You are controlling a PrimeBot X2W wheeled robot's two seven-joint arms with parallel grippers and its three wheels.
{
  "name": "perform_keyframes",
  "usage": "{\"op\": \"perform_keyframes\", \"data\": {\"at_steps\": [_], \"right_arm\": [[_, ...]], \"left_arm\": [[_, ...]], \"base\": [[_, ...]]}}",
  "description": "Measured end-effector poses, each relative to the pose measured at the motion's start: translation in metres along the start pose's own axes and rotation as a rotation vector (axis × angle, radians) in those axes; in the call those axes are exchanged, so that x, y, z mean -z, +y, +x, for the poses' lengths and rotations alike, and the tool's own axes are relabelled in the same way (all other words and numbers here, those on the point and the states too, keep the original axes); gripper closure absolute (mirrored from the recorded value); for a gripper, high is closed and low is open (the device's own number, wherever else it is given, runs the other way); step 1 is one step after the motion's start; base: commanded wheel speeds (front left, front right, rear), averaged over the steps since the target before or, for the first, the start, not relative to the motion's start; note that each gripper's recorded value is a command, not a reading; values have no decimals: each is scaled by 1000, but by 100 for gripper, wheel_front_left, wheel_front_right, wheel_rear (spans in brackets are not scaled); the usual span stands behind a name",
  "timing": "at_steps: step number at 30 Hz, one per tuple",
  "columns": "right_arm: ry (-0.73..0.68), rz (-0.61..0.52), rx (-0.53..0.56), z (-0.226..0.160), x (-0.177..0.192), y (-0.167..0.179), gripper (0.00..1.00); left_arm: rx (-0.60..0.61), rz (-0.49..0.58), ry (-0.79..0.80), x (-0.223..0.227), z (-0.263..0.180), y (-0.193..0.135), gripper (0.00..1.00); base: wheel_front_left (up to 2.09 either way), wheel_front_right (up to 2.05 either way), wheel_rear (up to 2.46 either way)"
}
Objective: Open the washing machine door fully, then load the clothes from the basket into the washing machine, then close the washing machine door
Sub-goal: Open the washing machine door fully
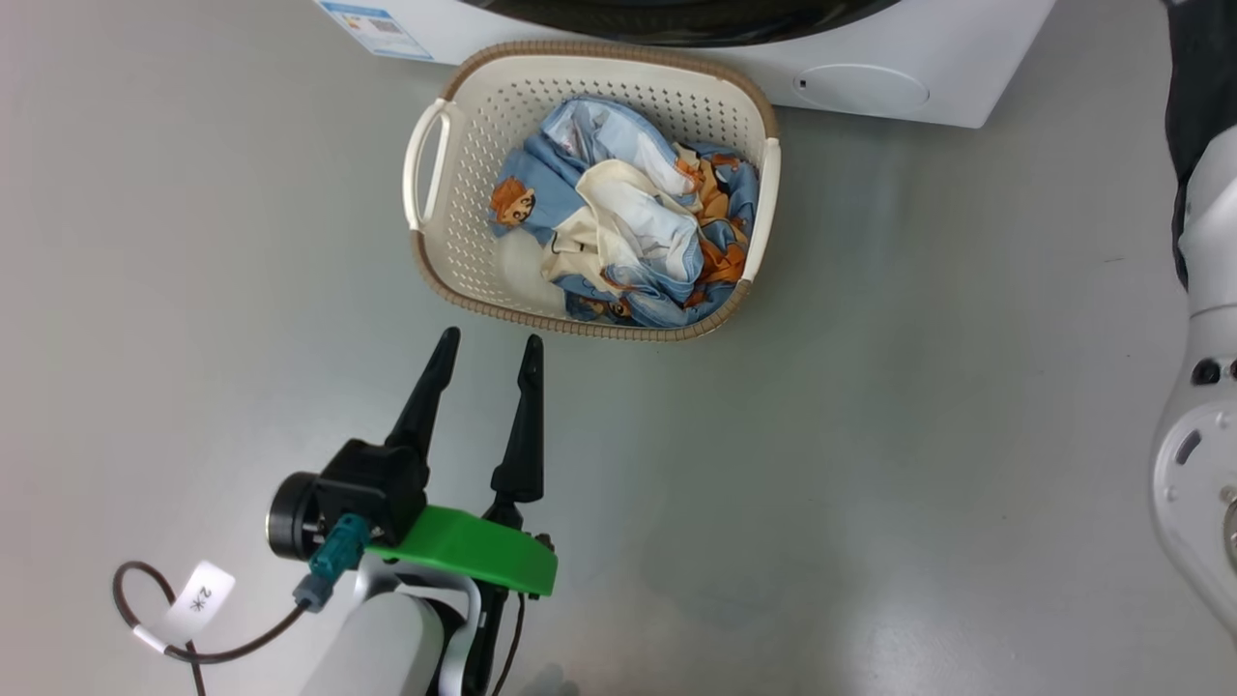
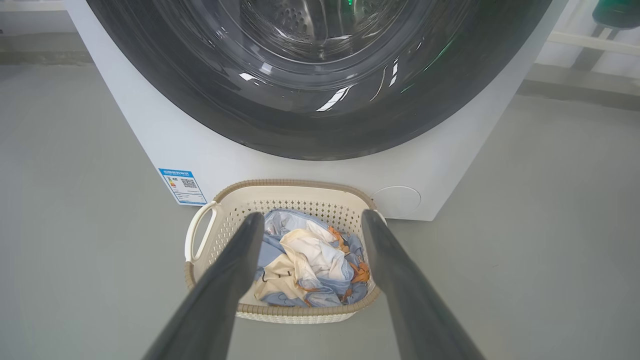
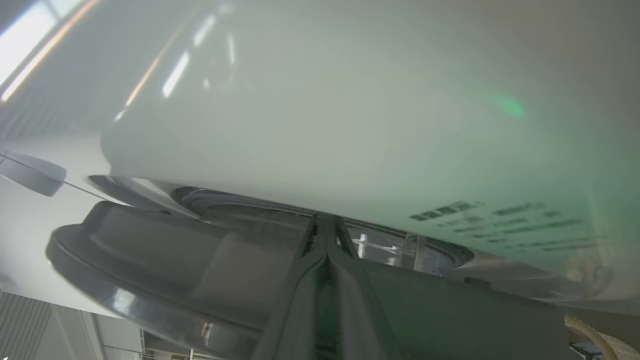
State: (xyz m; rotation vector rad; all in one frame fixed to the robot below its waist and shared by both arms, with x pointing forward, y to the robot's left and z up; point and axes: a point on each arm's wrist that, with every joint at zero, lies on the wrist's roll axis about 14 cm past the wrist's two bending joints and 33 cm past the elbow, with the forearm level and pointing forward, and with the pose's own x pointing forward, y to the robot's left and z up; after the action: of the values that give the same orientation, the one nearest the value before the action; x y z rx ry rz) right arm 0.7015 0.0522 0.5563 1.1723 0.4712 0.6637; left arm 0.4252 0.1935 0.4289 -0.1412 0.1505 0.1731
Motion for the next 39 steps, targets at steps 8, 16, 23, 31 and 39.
{"op": "perform_keyframes", "data": {"at_steps": [8,16,23,31,39], "right_arm": [[41,19,23,7,3,-2,100],[60,26,37,7,6,-6,100],[78,21,45,4,10,-6,100],[104,25,55,-3,17,-5,100],[139,51,61,-14,29,-5,100]], "left_arm": [[-12,-11,-1,-1,-1,2,0],[-7,-13,-1,-1,-1,0,0],[-7,-14,-8,-4,-1,-2,0],[3,-17,-27,-11,-2,-5,0],[20,-6,-50,-19,-4,-9,0]], "base": [[0,0,0],[0,0,0],[0,0,0],[0,0,0],[0,0,0]]}}
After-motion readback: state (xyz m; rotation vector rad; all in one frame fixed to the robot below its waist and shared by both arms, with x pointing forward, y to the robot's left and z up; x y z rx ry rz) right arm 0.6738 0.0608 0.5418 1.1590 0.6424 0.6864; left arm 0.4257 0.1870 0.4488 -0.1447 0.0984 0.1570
